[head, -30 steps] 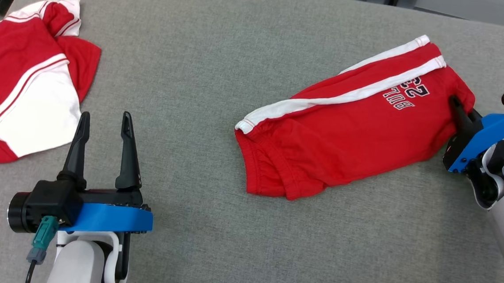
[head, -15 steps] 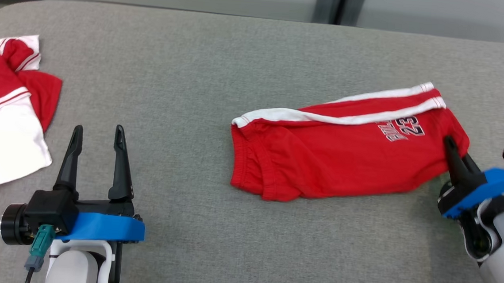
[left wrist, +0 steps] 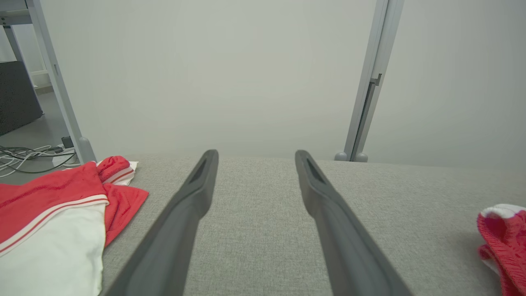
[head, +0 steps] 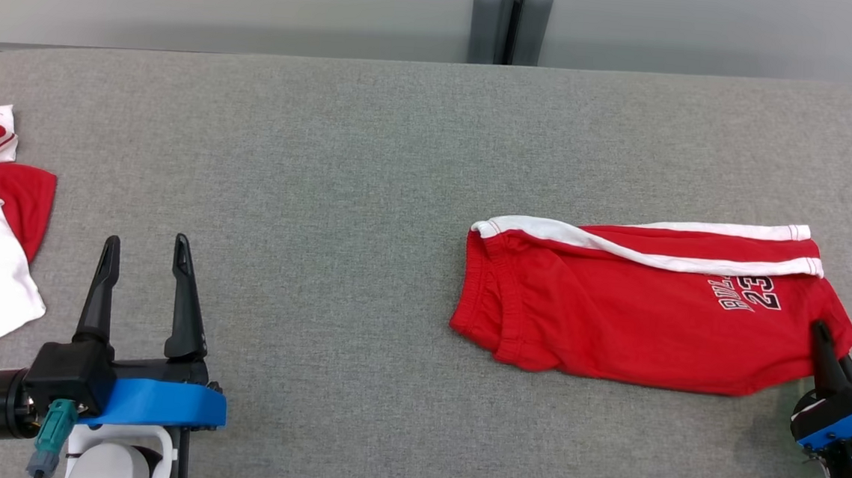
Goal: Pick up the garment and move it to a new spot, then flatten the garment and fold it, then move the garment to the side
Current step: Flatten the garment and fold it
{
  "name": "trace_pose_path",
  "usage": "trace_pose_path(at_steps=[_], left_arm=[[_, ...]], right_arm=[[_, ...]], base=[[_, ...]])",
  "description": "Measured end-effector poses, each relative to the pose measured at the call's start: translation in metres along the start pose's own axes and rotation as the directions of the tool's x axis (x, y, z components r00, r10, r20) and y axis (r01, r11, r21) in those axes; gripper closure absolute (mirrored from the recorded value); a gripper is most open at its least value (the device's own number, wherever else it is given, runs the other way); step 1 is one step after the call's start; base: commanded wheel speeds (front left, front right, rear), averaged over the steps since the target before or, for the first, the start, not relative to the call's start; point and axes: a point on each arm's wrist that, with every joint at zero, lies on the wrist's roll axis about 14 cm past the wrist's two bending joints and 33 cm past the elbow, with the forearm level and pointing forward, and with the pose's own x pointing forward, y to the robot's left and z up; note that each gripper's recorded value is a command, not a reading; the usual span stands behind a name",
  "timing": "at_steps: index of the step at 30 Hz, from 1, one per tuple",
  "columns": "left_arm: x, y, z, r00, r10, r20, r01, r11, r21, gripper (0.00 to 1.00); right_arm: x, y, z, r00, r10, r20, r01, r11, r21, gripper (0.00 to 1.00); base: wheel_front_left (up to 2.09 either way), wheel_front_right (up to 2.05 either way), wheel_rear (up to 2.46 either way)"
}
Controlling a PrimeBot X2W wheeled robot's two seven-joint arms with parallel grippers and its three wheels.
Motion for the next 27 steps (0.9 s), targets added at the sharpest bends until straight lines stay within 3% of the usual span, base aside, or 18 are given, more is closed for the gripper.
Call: trace_pose_path(at_steps=[12,19,27], left_arm=[[0.0,-0.006,0.004,1.0,-0.019,0.012,0.019,1.0,-0.004,0.0],[-0.006,-0.005,0.006,1.0,-0.018,0.013,0.018,1.0,-0.008,0.0],[-0.013,0.001,0.011,1.0,0.006,0.022,-0.006,1.0,-0.015,0.0]], right_arm=[[0.001,0.026,0.025,0.993,0.055,0.101,-0.058,0.998,0.028,1.0],[0.009,0.088,0.049,0.963,0.205,0.176,-0.211,0.977,0.014,1.0],[0.009,0.172,0.059,0.897,0.398,0.192,-0.402,0.915,-0.018,1.0]], base=[[0.0,0.0,0.0],[0.0,0.0,0.0],[0.0,0.0,0.0]])
